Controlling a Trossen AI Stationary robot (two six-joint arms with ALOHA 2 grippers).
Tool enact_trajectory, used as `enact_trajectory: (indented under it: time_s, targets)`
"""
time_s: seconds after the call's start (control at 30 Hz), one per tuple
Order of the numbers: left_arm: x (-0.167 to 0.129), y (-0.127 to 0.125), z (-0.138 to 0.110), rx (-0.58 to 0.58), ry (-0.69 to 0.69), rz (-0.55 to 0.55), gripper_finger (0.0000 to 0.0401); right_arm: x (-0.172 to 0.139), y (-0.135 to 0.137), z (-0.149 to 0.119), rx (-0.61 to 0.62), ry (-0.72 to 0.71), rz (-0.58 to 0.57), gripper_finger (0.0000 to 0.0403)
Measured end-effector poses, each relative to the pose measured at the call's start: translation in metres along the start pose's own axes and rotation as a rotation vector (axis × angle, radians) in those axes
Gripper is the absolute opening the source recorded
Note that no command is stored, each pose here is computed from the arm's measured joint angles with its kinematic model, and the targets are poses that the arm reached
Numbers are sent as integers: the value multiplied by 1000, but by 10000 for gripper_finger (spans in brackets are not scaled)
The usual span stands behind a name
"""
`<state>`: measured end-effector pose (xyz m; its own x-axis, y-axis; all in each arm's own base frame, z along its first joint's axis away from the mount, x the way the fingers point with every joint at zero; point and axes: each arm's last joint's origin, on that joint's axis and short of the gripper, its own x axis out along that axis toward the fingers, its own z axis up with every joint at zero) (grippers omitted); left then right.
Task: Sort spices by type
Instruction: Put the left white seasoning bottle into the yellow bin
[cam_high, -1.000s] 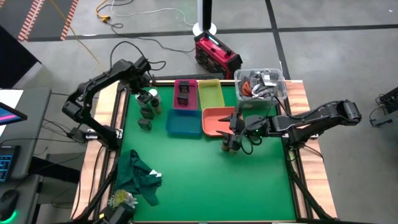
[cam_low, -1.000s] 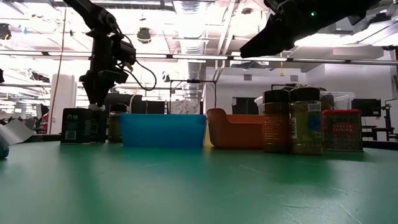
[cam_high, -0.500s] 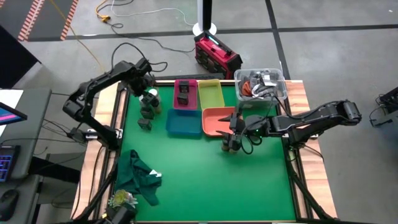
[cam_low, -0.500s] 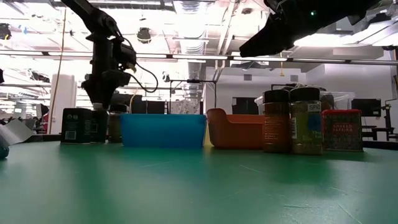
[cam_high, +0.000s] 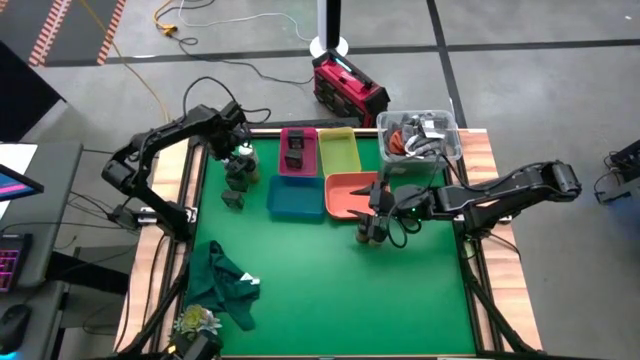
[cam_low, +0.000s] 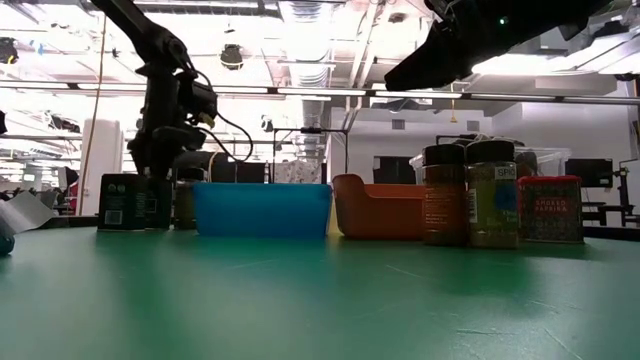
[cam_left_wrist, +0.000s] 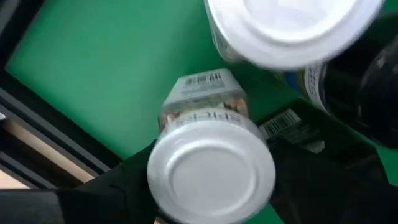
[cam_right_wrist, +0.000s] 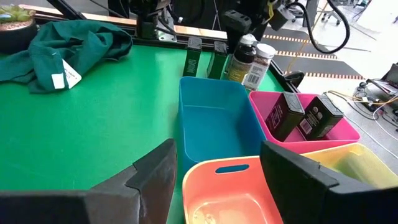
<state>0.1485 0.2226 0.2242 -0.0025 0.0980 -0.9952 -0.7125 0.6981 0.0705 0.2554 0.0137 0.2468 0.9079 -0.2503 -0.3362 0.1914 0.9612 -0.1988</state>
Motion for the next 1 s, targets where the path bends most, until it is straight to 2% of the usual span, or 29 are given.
enact_trajectory:
  time_s: [0.33, 0.53, 0.77, 1.0]
  targets:
    - [1, 0, 2, 1, -24, 4, 195, 0, 0, 0, 0, 0, 0, 260]
    - [-6, 0, 0, 12, 15, -2, 195, 0, 0, 0, 0, 0, 0, 260]
    - [-45, 4, 11, 15, -37, 16, 195, 0, 0, 0, 0, 0, 0, 260]
    - [-97, 2, 24, 43, -150, 178, 195, 0, 0, 0, 0, 1, 0, 260]
